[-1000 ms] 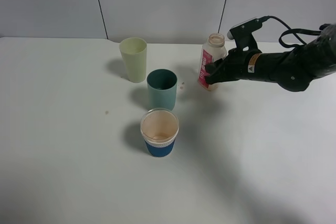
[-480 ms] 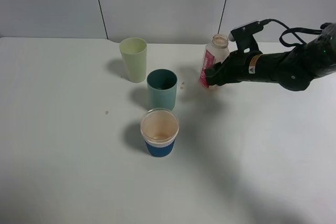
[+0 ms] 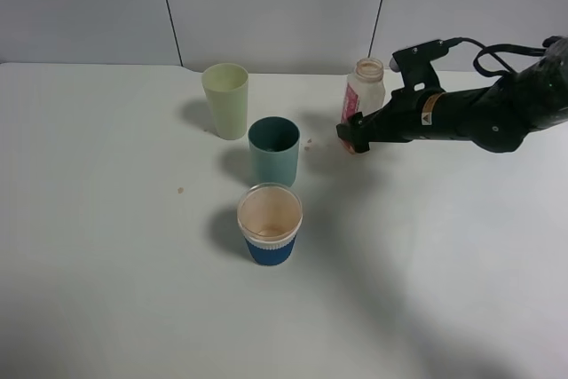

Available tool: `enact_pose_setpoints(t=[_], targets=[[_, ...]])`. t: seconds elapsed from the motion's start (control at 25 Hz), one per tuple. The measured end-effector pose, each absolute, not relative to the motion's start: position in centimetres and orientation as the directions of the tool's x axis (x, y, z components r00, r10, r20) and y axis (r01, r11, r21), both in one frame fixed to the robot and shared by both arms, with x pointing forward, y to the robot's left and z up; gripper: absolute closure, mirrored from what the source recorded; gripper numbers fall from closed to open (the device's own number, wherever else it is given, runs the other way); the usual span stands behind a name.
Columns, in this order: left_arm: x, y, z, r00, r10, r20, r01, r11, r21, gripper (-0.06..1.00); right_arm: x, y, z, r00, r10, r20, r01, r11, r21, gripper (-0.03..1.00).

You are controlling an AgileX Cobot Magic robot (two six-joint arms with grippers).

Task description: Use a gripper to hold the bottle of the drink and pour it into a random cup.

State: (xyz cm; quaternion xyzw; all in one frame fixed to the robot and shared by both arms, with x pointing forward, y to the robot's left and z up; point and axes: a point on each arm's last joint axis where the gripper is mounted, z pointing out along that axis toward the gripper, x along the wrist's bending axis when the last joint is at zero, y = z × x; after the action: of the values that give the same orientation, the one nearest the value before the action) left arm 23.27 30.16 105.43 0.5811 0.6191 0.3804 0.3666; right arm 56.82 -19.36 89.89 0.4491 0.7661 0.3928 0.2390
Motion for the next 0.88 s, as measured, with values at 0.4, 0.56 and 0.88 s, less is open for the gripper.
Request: enact_pose_setpoints(t=[0.4,0.56,0.88], targets=[[23.3,30.1,105.4,-0.053,0.998,-0.016,0.44,0.038,0.897,0.01,54.7,-20.8,98.8,-0.423,0.896,-0.133,0.411,0.32,0.853,-0.02],[23.3,30.1,105.4,-0.053,0.998,-0.016,0.44,0.038,0.897,0.01,53.0,-21.5,103.2,-0.403,0.892,-0.205,0.3,0.341,0.891,-0.02],[23.3,30.1,105.4,-0.053,0.998,-0.016,0.44,0.038,0.897,0.01,48.2,-23.3,110.1,-0.312,0.927,-0.208,0.175,0.272,0.946,-0.02]])
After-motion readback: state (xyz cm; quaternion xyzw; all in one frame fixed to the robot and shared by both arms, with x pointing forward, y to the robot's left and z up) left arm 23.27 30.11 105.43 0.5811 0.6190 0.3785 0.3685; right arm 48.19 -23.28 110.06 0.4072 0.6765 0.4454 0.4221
